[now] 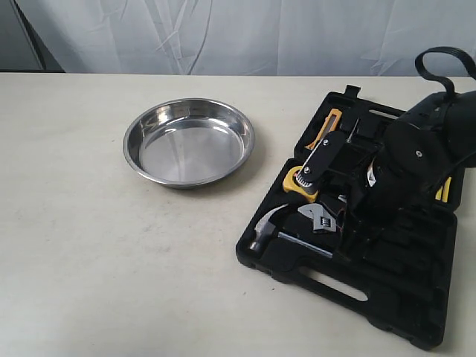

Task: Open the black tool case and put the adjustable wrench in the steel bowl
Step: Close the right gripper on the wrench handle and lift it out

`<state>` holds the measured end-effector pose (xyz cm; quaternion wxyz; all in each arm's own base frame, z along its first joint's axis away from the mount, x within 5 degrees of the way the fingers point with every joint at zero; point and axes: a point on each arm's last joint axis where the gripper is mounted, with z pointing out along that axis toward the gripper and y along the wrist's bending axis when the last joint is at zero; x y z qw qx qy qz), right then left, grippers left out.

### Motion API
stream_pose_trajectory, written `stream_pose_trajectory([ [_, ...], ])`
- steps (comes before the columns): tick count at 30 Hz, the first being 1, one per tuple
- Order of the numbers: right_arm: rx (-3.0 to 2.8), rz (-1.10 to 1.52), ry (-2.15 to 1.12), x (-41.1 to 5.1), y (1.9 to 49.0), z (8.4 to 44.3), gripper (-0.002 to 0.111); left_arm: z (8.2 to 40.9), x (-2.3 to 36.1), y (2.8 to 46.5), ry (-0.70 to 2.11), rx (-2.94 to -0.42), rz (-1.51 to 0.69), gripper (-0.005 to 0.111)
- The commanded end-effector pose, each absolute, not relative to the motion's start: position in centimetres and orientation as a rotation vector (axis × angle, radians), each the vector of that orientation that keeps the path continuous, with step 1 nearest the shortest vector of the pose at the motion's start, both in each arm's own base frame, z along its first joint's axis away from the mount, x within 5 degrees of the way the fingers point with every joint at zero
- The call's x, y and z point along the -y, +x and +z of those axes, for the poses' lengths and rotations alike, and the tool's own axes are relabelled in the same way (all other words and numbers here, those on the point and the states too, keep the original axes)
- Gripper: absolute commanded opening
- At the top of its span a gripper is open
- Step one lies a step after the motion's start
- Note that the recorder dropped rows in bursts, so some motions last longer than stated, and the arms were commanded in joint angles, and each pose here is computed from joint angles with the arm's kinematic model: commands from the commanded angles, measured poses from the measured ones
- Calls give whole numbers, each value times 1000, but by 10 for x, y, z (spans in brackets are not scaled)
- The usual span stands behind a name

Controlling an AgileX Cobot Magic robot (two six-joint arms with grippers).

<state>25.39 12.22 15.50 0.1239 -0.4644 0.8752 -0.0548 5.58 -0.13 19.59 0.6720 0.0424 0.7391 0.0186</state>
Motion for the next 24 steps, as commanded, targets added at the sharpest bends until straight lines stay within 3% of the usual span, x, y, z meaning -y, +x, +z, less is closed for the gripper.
stream_pose_trajectory([
  [1, -2587, -164, -1390, -122, 256, 139, 47, 197, 2, 56, 92, -1661, 32, 0],
  [11, -2664, -176, -1459, -122, 257, 109, 46, 197, 2, 56, 92, -1661, 32, 0],
  [13, -2667, -177, -1461, -122, 257, 108, 36, 197, 2, 56, 92, -1661, 32, 0],
  [16, -2662, -178, -1456, -121, 256, 112, 2, 197, 2, 56, 92, -1661, 32, 0],
  [24, -2622, -164, -1381, -124, 260, 142, 0, 197, 2, 56, 92, -1661, 32, 0],
])
